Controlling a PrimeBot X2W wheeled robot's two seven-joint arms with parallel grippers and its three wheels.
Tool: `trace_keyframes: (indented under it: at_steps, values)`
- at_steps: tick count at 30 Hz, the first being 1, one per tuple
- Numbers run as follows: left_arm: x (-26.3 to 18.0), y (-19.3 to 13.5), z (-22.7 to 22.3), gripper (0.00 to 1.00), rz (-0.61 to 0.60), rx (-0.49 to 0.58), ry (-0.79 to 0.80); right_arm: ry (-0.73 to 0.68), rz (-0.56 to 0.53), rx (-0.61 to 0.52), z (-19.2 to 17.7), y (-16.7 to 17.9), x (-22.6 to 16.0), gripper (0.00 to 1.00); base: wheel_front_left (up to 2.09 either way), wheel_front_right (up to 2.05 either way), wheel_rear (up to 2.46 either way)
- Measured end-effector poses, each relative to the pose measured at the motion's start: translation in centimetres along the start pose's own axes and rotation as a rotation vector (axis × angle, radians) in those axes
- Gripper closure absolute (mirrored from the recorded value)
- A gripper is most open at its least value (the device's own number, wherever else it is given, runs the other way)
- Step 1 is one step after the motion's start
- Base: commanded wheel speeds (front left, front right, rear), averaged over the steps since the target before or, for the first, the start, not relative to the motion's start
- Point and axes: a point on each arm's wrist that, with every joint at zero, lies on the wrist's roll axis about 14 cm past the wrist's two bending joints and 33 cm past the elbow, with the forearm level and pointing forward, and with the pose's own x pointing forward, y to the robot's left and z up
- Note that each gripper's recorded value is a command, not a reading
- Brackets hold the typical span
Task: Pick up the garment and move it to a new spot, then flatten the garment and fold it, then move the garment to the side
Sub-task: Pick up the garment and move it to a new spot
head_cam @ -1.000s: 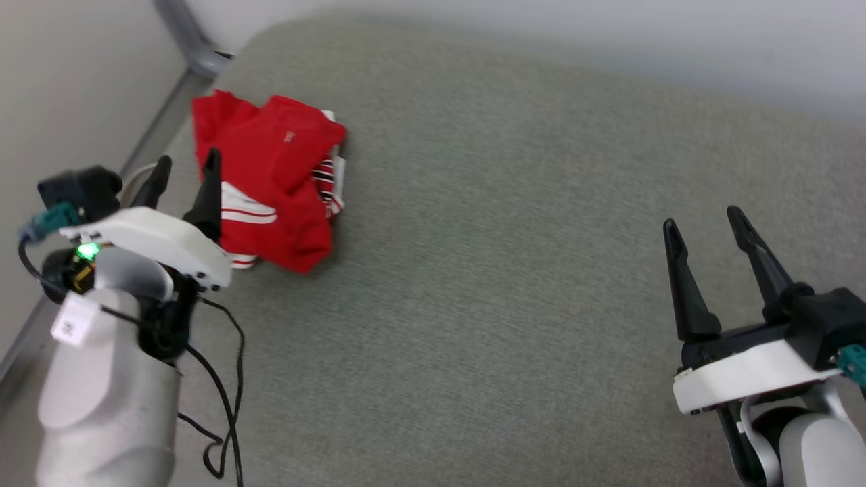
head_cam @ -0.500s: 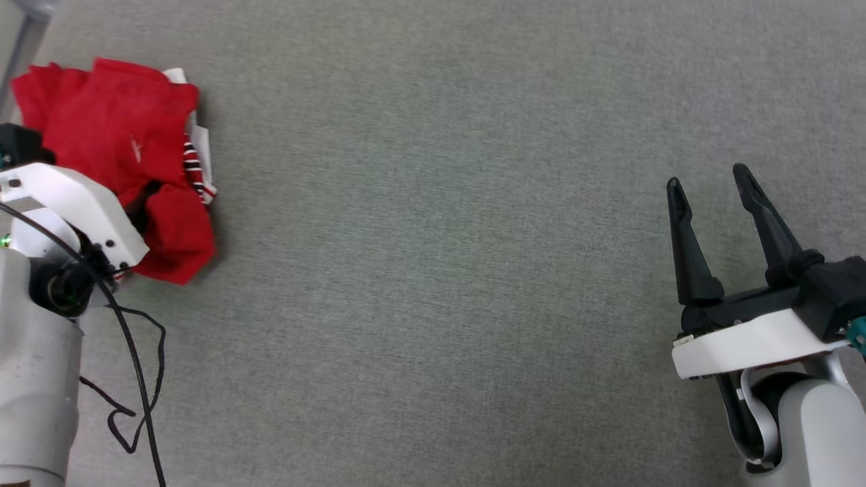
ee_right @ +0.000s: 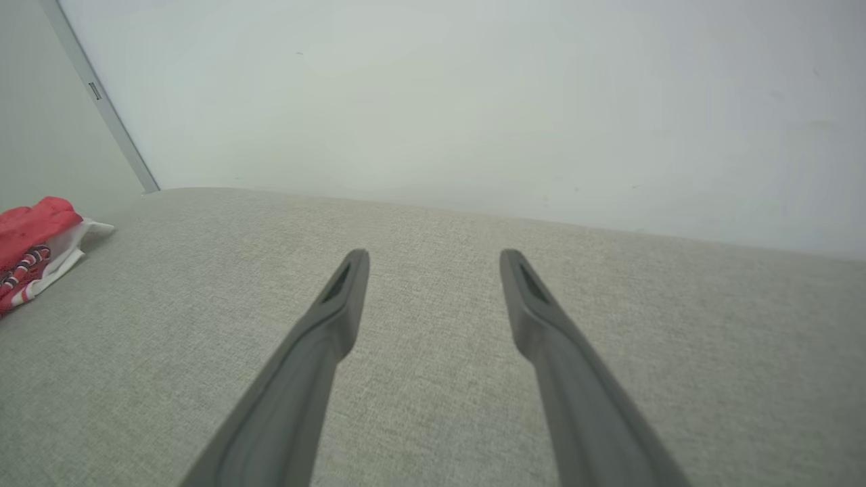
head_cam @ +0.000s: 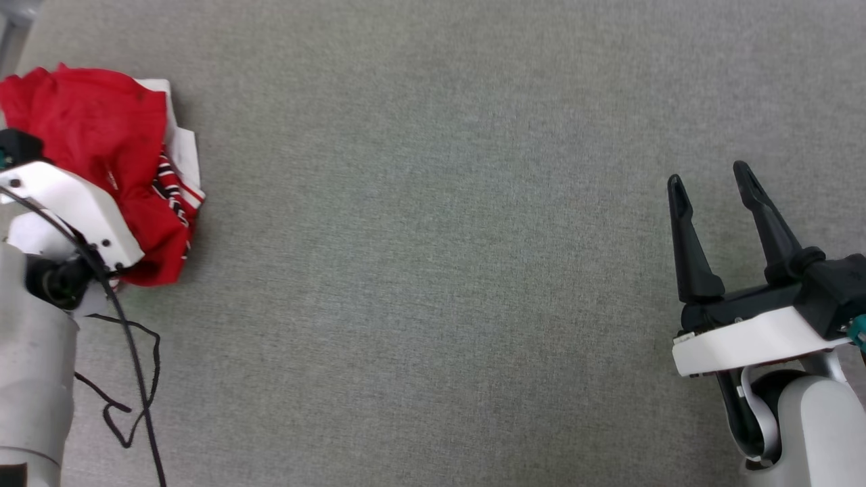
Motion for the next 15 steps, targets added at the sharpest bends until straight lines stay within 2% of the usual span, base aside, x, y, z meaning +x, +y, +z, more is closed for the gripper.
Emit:
trace_keyframes:
  at_steps: [4,8,15]
  values:
    - [-1.5,-0.2,1.4,1.0,-0.001,0.057,-0.103,-0.023,0.001,0.007,1.1,0.3,-0.5,0.0,0.0,0.0,0.0]
    - [-4.3,0.0,5.0,1.0,0.013,0.132,-0.319,-0.049,0.009,0.011,2.5,0.9,-1.2,0.0,0.0,0.0,0.0]
    - [-9.3,-0.2,8.1,1.0,0.022,0.121,-0.619,-0.094,0.01,0.024,4.8,1.5,-3.3,0.0,0.0,0.0,0.0]
